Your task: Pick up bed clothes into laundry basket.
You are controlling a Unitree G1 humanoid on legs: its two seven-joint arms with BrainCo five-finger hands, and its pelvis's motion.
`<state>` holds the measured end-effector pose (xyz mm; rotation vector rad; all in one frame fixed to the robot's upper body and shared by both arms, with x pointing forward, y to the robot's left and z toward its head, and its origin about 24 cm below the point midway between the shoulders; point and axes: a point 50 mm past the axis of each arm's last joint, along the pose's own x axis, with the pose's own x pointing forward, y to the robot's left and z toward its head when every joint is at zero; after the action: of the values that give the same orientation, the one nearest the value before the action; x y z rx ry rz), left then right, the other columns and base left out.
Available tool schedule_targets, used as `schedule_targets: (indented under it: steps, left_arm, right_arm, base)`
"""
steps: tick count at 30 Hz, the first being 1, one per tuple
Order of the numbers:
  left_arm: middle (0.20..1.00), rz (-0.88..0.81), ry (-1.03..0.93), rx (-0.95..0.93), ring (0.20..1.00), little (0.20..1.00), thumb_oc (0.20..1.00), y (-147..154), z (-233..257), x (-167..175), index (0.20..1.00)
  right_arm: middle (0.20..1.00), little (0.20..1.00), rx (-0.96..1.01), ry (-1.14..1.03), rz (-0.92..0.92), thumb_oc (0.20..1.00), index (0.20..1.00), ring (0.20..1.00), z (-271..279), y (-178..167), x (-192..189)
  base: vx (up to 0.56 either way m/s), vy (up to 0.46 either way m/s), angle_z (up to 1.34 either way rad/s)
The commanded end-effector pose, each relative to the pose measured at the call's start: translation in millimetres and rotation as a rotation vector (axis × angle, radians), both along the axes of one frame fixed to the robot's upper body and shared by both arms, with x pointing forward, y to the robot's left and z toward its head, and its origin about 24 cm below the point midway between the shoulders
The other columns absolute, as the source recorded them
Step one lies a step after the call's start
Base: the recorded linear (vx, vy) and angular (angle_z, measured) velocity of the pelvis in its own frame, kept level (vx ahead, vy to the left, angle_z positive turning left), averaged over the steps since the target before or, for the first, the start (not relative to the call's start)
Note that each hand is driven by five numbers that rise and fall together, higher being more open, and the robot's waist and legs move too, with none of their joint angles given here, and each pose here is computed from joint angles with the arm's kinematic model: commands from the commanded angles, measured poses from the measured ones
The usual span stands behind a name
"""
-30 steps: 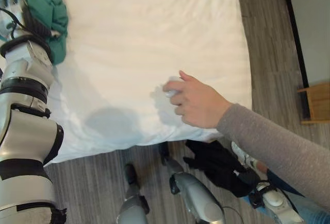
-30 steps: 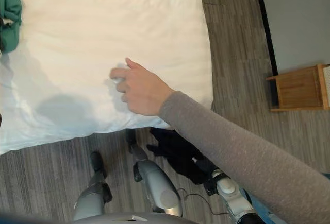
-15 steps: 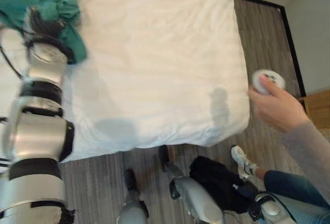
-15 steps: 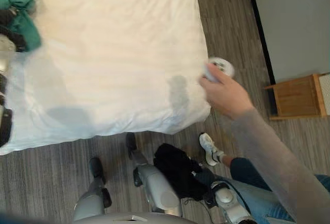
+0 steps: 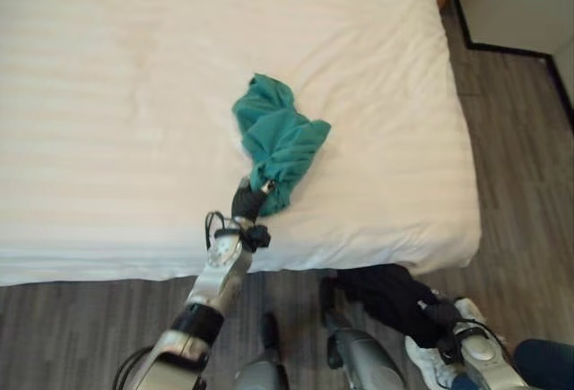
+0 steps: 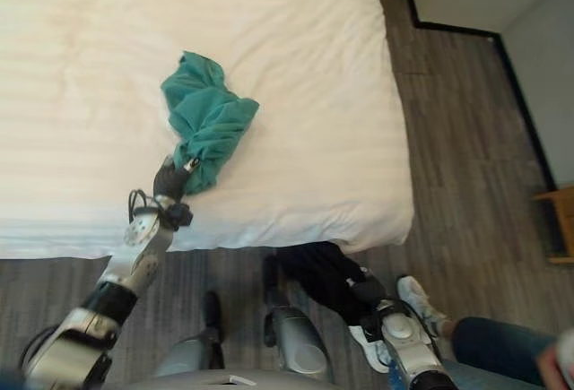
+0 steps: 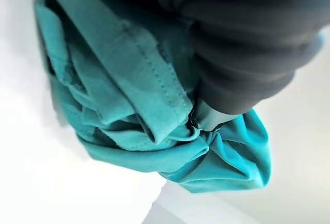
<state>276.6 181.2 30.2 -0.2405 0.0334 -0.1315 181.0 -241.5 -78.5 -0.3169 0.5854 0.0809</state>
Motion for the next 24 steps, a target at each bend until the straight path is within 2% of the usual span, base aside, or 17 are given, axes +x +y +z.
schedule_targets:
  steps: [1,8,12,13,15,18,20,24]
  left_arm:
    - [0.200,-0.004,0.176,-0.013,0.200,0.200,0.200,14,-38,-25,0.200]
    - [0.200,-0.040,0.128,-0.099,0.200,0.200,0.200,8,-30,-43,0.200]
    - [0.200,0.053,0.072,-0.240,0.200,0.200,0.200,13,-25,-57,0.200]
    - [0.200,0.053,0.072,-0.241,0.200,0.200,0.200,13,-26,-57,0.200]
    - [0.200,0.063,0.080,-0.285,0.200,0.200,0.200,16,-28,-69,0.200]
    - [0.200,0.043,0.087,-0.248,0.200,0.200,0.200,19,-29,-79,0.200]
    - [0.200,0.058,0.097,-0.342,0.200,0.200,0.200,21,-31,-90,0.200]
    - [0.200,0.096,0.041,-0.367,0.200,0.200,0.200,33,-20,-104,0.200]
  right_arm:
    - [0.200,0.200,-0.038,-0.130,0.009,0.200,0.200,0.200,26,-13,18]
    - [0.200,0.200,0.007,-0.211,0.049,0.200,0.200,0.200,43,-6,23]
    - [0.200,0.200,0.187,-0.420,0.006,0.200,0.200,0.200,78,7,27]
    - [0.200,0.200,0.187,-0.420,0.005,0.200,0.200,0.200,78,7,26]
    - [0.200,0.200,0.308,-0.496,-0.018,0.200,0.200,0.200,91,13,25]
    - [0.200,0.200,0.376,-0.524,-0.015,0.200,0.200,0.200,98,16,22]
    - [0.200,0.200,0.436,-0.535,0.002,0.200,0.200,0.200,102,19,18]
    - [0.200,0.200,0.483,-0.527,0.029,0.200,0.200,0.200,105,22,7]
  base:
    - [-0.01,0.005,0.16]
    - [-0.02,-0.010,0.26]
    - [-0.01,-0.023,0.32]
    - [0.00,-0.025,0.20]
    - [-0.01,-0.025,0.12]
    - [0.00,0.000,0.00]
    - [-0.02,-0.015,-0.07]
    - [0.00,-0.005,-0.02]
